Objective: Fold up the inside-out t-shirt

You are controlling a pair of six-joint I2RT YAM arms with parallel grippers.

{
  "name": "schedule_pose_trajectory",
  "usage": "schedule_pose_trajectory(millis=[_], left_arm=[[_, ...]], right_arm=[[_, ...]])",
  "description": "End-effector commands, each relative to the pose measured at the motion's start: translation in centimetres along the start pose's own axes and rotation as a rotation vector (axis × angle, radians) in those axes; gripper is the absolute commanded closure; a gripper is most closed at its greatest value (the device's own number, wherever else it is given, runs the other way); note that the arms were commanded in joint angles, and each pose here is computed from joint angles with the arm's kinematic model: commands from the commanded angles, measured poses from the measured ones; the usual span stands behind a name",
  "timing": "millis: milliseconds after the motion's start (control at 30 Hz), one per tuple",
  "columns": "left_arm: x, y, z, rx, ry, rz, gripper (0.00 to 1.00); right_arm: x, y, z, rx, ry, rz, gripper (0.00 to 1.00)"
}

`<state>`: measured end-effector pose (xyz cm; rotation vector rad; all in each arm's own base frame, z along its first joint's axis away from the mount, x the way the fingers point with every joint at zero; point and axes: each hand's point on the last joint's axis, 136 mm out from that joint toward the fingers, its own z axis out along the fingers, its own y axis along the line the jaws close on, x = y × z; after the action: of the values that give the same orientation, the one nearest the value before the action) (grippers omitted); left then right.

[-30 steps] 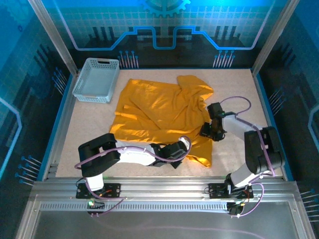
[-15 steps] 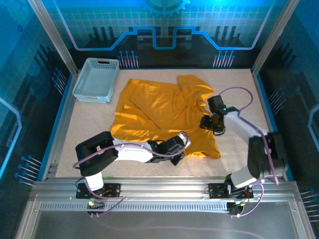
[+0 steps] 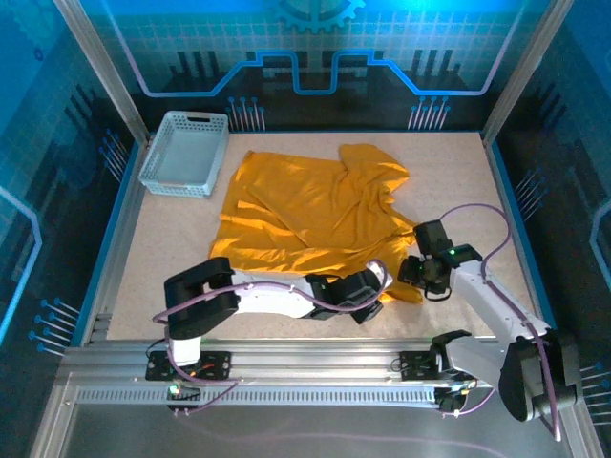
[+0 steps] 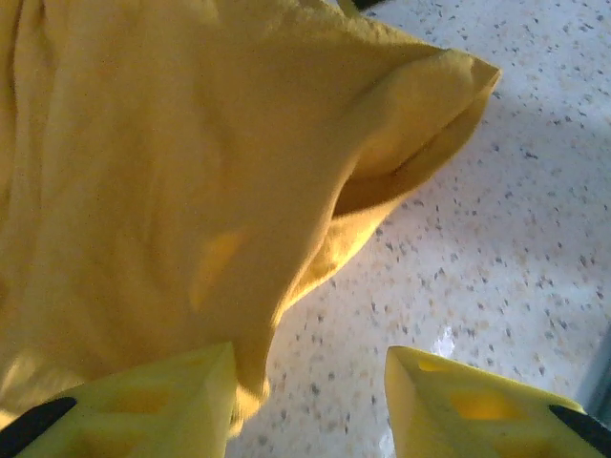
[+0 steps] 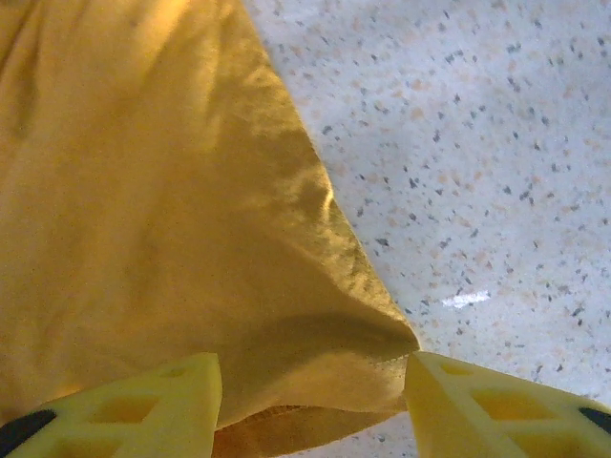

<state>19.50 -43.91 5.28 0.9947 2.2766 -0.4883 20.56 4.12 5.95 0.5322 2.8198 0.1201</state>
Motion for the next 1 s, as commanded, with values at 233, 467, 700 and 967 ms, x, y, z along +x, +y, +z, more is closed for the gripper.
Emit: schedule_pose_trajectory(millis=[233, 467, 700, 967], left_arm=[[2.1, 2.6, 2.1, -0.141, 0.093, 0.007, 0.70], [2.4, 3.3, 2.0, -0.150, 0.082, 0.003, 0.83], [1.4, 3.2, 1.1, -0.125, 0.041, -0.014, 0.96], [-0.2, 1.0, -1.8, 0.031, -0.033, -0.026, 1.00]], right_arm=[[2.6, -1.9, 2.0, 0.054, 0.072, 0.102, 0.45], [3.2, -1.6, 3.4, 0.051, 0.112, 0.096, 0.51], [2.6, -1.7, 2.6, 0.051, 0.071, 0.079, 0.80], [0.4, -1.9, 0.3, 0.079, -0.019, 0.045, 0.96]])
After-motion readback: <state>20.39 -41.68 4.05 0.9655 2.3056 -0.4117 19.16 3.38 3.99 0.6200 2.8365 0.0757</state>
